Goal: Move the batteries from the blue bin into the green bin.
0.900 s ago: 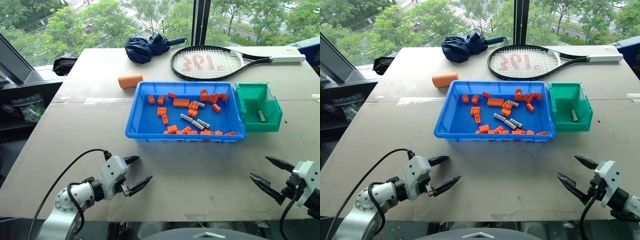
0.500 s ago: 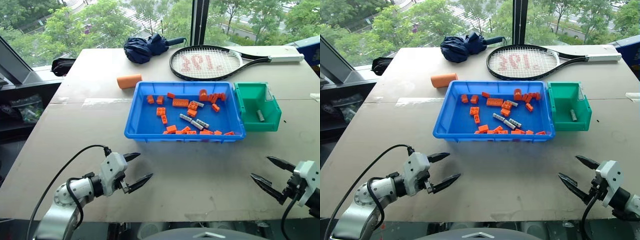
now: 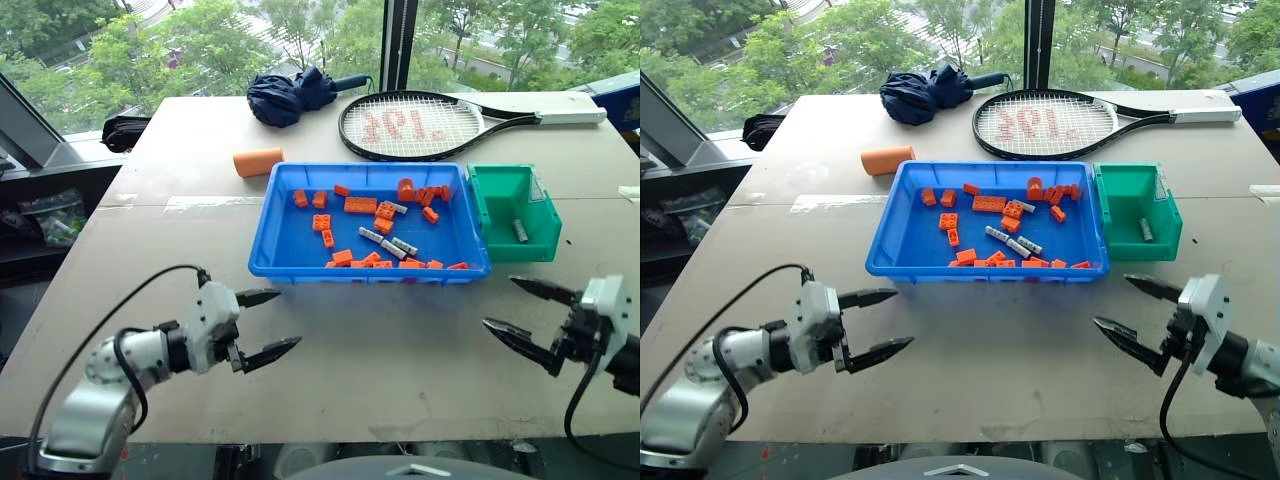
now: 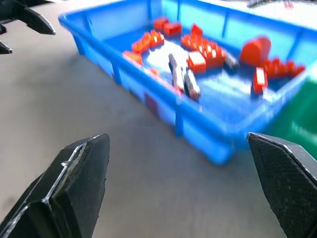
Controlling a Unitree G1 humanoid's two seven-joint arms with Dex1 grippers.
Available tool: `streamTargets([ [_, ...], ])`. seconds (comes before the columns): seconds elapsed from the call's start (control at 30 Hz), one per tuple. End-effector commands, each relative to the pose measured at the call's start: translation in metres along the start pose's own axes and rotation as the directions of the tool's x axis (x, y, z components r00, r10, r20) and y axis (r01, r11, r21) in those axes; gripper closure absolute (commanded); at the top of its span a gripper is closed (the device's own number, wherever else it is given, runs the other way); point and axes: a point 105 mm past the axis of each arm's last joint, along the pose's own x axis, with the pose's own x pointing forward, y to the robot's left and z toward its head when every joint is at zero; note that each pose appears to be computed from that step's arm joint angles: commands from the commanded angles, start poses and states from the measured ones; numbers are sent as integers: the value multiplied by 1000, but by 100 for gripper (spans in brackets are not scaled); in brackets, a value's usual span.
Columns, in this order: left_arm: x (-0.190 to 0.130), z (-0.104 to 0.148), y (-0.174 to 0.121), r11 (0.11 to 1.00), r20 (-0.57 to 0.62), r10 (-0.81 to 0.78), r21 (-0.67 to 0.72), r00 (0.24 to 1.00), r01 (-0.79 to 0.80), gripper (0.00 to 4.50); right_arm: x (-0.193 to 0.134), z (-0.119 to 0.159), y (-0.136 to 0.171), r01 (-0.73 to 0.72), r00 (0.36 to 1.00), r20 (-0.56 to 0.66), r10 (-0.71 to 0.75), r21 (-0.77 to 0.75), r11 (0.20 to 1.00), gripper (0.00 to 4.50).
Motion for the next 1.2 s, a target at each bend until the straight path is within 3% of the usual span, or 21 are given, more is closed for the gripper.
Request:
streamTargets([
  [0.03,-8,33,9,998,52,-51,31,997,49,0,20,15,-6,-29,999,-31,30,15,999,3],
  [0.1,-13,47,18,997,55,-65,45,996,63,0,34,19,-12,-53,996,-72,54,10,999,3],
  [0.2,-21,62,28,992,25,-98,81,995,96,0,55,8,-27,-68,964,-256,66,2,998,3],
  [0.37,-25,80,42,984,-12,-102,148,995,103,0,96,1,-39,-84,921,-381,81,7,996,3],
  [0.6,-26,93,45,973,-36,-107,202,994,112,0,132,-11,-44,-125,883,-460,95,-36,991,3],
  [0.87,-28,95,43,968,-69,-115,215,991,128,0,149,-15,-48,-165,864,-494,100,-90,982,3],
  [0.97,-31,93,48,968,-84,-94,227,992,110,0,152,-16,-47,-177,856,-505,107,-93,980,73],
  [1.2,-32,91,49,966,-80,-95,235,992,111,0,157,-22,-42,-205,837,-529,138,-70,976,417],
])
